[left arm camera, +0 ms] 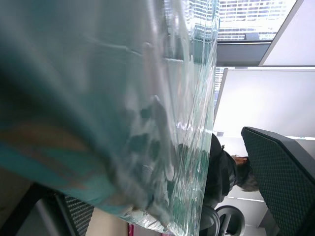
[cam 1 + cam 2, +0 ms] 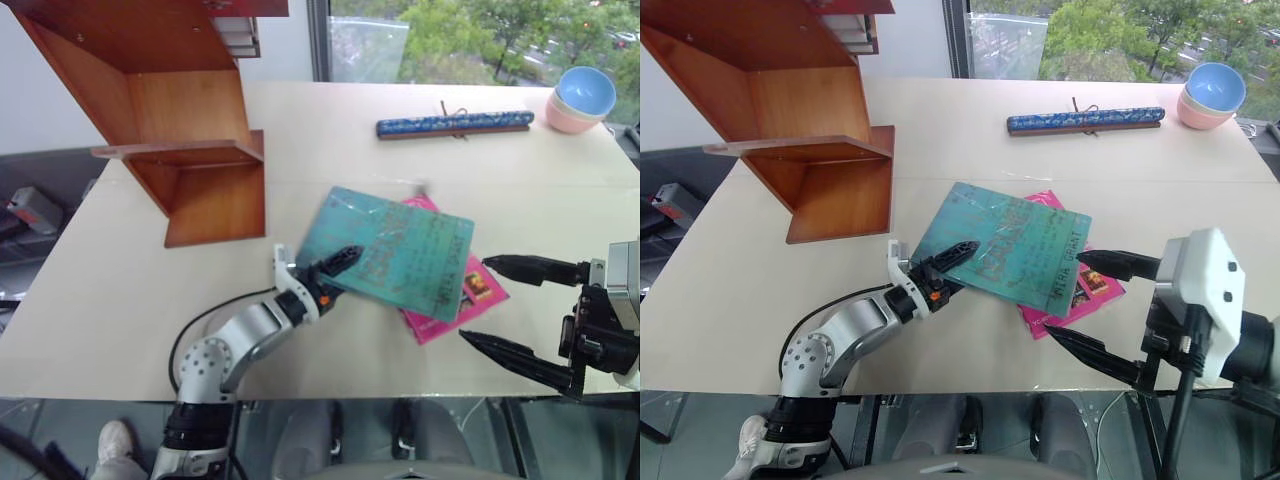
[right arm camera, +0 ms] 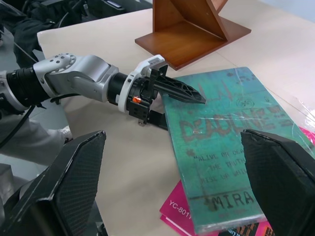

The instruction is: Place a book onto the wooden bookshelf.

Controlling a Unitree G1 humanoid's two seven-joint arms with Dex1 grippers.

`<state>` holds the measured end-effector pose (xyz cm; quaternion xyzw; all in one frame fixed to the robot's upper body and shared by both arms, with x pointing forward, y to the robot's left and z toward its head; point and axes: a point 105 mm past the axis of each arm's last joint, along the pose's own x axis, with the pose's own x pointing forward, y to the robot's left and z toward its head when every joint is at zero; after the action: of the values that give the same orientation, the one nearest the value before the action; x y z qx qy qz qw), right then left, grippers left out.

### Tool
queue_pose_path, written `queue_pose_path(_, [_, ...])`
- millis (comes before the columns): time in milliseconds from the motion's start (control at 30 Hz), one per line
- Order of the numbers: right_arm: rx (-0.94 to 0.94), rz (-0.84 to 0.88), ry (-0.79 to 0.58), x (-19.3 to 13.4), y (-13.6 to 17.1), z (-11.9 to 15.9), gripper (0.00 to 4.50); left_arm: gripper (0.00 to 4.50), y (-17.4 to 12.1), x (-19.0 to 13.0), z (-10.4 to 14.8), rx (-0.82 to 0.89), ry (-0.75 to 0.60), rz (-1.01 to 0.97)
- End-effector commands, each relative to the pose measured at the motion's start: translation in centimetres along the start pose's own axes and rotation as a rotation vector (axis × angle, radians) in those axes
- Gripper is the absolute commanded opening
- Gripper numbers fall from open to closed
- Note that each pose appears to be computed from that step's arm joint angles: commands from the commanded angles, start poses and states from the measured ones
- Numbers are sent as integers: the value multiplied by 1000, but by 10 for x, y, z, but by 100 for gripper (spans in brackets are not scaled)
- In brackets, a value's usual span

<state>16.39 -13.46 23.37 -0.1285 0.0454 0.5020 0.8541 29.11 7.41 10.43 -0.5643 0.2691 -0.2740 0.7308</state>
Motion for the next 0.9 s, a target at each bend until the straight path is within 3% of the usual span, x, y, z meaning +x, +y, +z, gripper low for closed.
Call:
queue_pose_path(33, [-37, 5, -18, 1, 3, 5, 450, 368, -2, 4, 1, 0, -4, -12])
queue_pose_path(67, [-40, 4, -17, 1, 3, 4, 450, 307, -4, 5, 4, 3, -10, -19])
queue_pose_path(100, [-42, 3, -16, 2, 2, 3, 450, 273, -6, 5, 8, 12, -17, -21])
queue_pose_path(133, [-45, 0, -15, 2, 2, 2, 450, 268, -9, 5, 14, 24, -21, -29])
queue_pose_path(167, [-47, -2, -15, 3, 1, 2, 450, 215, -11, 5, 19, 47, -21, -34])
queue_pose_path(200, [-49, -5, -18, 3, 0, 1, 450, 209, -12, 4, 26, 72, -21, -33])
queue_pose_path(300, [-53, -11, -28, 6, -3, -1, 450, 88, -19, 6, 60, 192, -16, -31])
queue_pose_path(500, [-70, -19, -40, 12, -9, -4, 450, 88, -25, 16, 84, 304, 180, -33])
queue_pose_path(767, [-84, -59, -50, 14, -6, -6, 450, 88, -28, 34, 80, 340, 424, -56])
queue_pose_path(900, [-72, -84, -49, 13, -4, -8, 450, 168, -27, 45, 75, 394, 476, -72])
